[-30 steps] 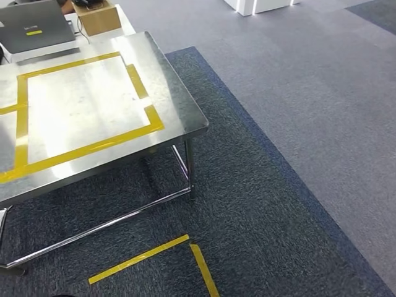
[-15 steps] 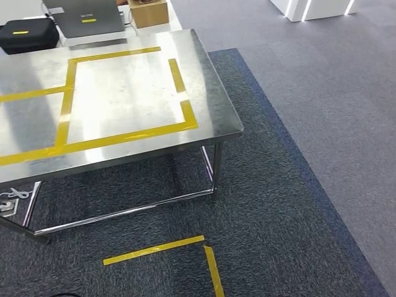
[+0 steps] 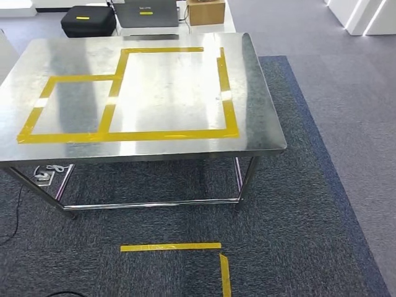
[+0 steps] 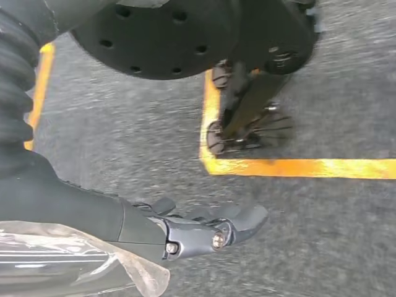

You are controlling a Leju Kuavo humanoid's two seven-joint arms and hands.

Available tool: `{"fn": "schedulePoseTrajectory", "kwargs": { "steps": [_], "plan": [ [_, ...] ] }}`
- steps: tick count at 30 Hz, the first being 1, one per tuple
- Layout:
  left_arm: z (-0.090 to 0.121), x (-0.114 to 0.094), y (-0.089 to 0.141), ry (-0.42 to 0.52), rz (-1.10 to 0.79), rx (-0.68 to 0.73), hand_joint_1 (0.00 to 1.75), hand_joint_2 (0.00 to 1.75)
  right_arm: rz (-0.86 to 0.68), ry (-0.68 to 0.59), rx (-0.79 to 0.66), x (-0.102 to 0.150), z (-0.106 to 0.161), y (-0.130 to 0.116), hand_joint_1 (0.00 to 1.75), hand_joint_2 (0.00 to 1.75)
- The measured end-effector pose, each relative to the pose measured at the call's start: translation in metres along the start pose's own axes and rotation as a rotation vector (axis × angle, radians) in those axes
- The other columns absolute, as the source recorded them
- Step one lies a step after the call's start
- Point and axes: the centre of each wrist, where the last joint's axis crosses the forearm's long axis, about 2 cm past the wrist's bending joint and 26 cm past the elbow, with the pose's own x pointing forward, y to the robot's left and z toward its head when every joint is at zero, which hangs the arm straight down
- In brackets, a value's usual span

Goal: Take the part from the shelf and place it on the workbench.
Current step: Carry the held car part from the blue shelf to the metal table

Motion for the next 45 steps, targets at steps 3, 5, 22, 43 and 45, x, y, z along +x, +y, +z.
{"fn": "schedulePoseTrajectory", "kwargs": {
  "steps": [3,5,22,43,45],
  "plan": [
    [-0.0001,0.0001,0.0000,0.001,0.001,0.000,1.75,1.75,0.002,-0.002,0.004,0.0004,-0.0001,0.0012,0.00,1.75],
    [-0.0007,0.0000,-0.0003,-0.001,0.002,0.002,1.75,1.75,0.003,-0.003,0.007,0.0002,0.0001,0.0021,0.00,1.75],
    [-0.0015,0.0003,-0.0004,-0.003,0.006,0.006,1.75,1.75,-0.002,-0.014,0.008,0.0040,-0.0018,0.0027,0.00,1.75],
    [-0.0021,0.0001,-0.0008,-0.004,0.013,0.014,1.75,1.75,-0.033,-0.012,0.021,0.0008,-0.0001,0.0033,0.00,1.75],
    [-0.0021,0.0001,-0.0008,-0.004,0.013,0.014,1.75,1.75,-0.032,-0.012,0.022,0.0009,-0.0001,0.0033,0.00,1.75]
  ]
}}
